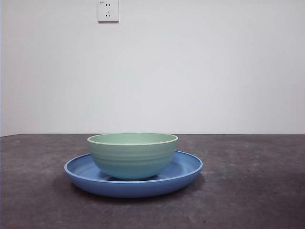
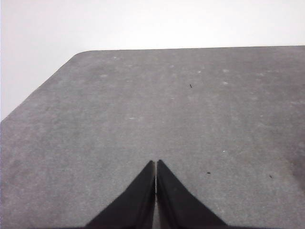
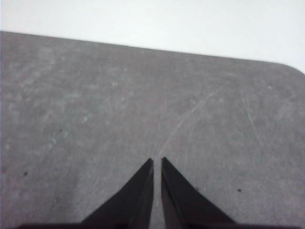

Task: Place the green bowl on the blue plate

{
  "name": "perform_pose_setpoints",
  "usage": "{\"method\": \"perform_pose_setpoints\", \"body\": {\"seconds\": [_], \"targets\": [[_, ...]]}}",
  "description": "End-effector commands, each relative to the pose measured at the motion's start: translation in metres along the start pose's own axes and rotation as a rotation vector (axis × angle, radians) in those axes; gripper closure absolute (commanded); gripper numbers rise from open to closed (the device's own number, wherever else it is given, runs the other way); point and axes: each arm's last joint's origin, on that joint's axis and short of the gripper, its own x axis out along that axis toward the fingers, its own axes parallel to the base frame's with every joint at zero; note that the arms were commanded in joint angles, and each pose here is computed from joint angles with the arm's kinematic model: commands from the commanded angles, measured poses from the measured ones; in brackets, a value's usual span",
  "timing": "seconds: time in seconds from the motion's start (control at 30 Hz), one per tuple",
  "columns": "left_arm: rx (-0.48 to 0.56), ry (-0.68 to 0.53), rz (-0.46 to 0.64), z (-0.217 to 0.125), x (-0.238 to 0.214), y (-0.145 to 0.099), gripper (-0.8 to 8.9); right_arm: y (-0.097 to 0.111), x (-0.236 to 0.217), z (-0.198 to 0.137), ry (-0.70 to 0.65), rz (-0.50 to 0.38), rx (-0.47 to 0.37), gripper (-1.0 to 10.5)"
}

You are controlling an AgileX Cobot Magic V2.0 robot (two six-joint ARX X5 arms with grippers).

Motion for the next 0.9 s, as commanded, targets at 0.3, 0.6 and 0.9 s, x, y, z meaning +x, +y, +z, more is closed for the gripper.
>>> {"method": "perform_pose_setpoints", "body": {"seconds": [0.3, 0.6, 0.9], "targets": [[-0.004, 0.023, 0.006, -0.0070, 0.0019, -0.0001, 8.07, -0.0001, 0.0004, -0.0016, 0.003, -0.003, 0.018, 9.2], [-0.004, 0.023, 0.006, -0.0071, 0.0019, -0.0001, 8.07, -0.0003, 0.0003, -0.0004, -0.007, -0.006, 0.018, 9.2], [-0.004, 0.023, 0.006, -0.0070, 0.0019, -0.0001, 8.07, -0.0003, 0.0003, -0.0003, -0.008, -0.006, 0.018, 9.2]]}}
